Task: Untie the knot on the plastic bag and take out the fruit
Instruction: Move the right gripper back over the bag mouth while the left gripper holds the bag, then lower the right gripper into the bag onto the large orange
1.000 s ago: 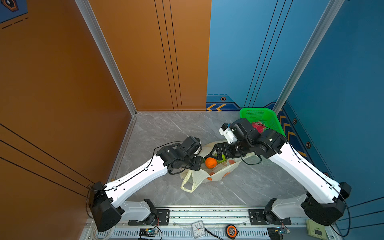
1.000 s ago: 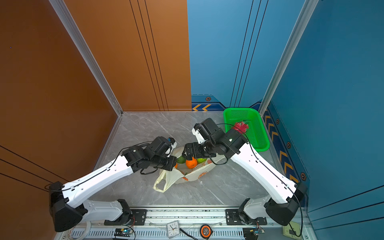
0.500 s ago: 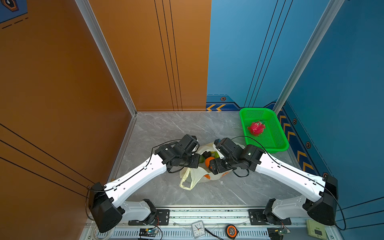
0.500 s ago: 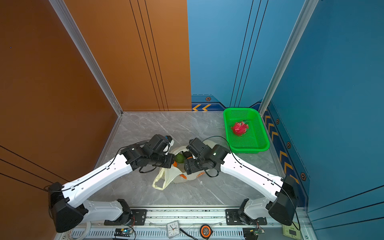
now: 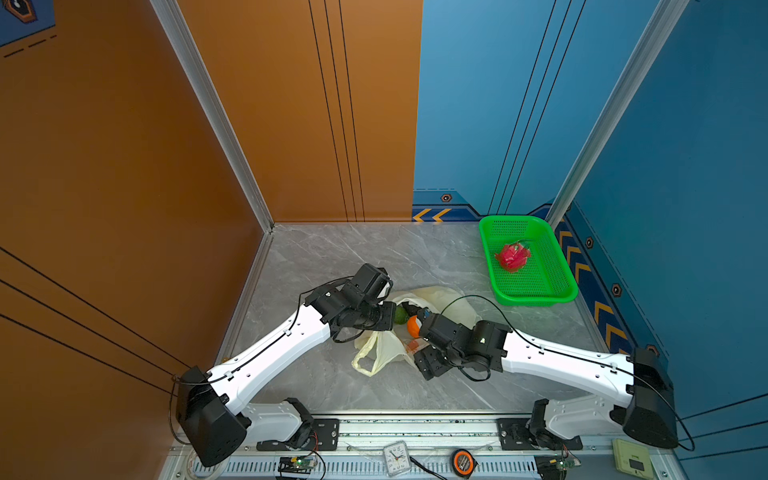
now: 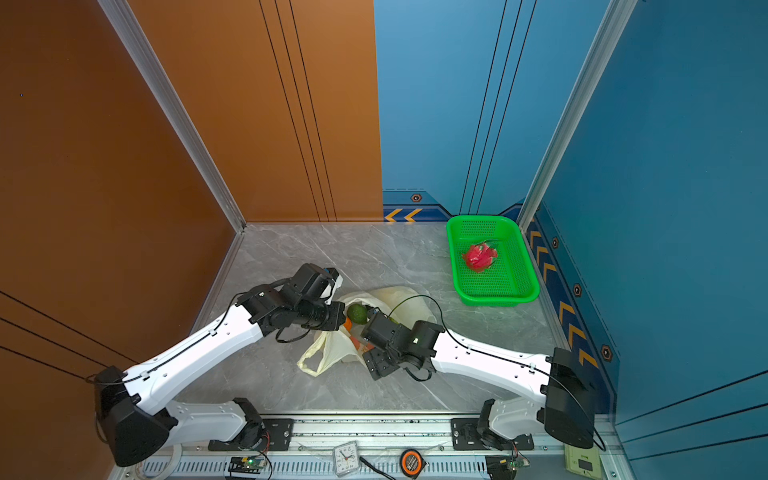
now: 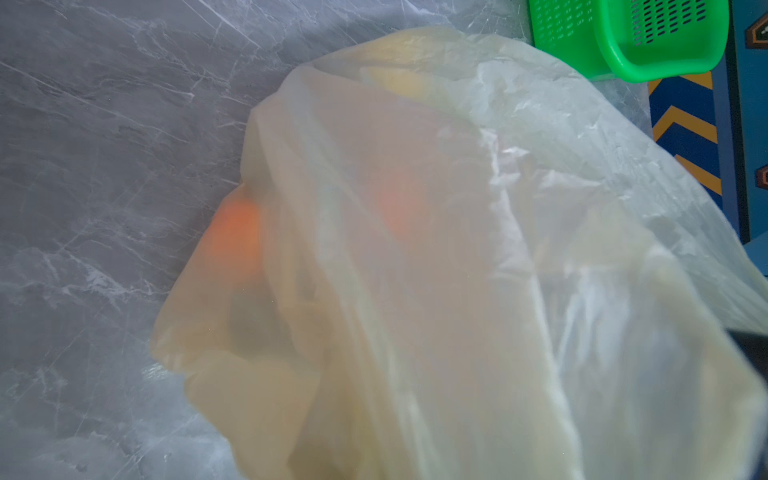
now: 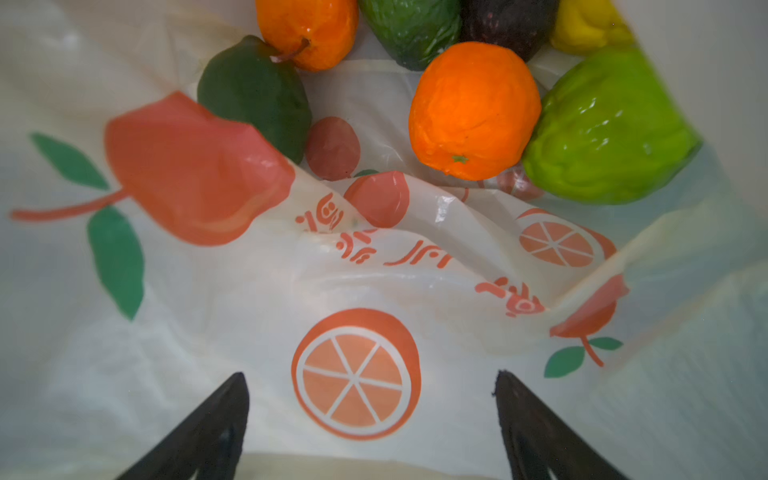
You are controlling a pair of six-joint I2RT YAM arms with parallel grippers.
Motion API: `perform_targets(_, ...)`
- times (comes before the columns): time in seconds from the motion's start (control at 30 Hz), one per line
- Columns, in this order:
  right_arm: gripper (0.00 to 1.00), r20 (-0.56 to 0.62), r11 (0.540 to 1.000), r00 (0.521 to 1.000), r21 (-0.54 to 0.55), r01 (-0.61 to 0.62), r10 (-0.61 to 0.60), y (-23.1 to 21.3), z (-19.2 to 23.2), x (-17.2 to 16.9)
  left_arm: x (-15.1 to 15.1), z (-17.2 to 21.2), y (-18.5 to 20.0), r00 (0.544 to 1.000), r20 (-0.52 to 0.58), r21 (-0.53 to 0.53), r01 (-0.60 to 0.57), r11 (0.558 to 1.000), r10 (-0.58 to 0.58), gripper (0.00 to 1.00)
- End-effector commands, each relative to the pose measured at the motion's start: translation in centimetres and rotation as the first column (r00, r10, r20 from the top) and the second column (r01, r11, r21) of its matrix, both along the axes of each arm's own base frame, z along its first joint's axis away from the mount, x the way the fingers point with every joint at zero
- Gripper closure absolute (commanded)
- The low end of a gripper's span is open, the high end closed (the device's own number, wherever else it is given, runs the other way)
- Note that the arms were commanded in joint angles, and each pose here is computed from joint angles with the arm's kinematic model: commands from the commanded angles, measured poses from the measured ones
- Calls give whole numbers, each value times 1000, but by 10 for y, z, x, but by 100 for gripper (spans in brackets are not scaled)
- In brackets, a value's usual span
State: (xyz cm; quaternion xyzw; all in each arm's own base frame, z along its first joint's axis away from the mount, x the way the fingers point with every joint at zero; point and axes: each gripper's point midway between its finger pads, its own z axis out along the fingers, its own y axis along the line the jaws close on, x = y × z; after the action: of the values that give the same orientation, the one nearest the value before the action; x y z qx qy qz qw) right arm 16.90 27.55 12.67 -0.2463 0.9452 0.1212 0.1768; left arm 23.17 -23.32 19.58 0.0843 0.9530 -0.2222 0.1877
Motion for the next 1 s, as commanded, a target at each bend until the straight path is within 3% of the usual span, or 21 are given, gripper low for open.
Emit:
perform_targets(0.0,9,-49,996,999,85,-12,16,25,19,12,-7,7,-6,999,7,-40,54,998,-53,100)
perform_targets(0.17,11,-114,994,993,109,25,-12,43,18,25,-14,3,-5,997,1,-34,76,997,-76,100)
perform_targets(0.37,10,-57,951,973,205,232,-226,43,27,86,-25,-9,-3,994,-25,-19,102,995,-102,100)
perform_targets(0.5,9,19,906,933,247,343,-359,36,31,129,-33,-17,-2,990,-49,-16,128,992,-129,100)
perform_targets(0.7,0,143,822,827,291,490,-544,13,31,183,-44,-28,-8,980,-88,-7,178,984,-178,100)
perform_targets(0.8,0,68,837,849,225,498,-523,15,15,179,-42,-30,-9,982,-79,20,173,985,-171,100)
perform_targets(0.97,1,-55,862,871,129,491,-488,20,-5,141,-28,-22,-1,994,-21,58,105,993,-104,100)
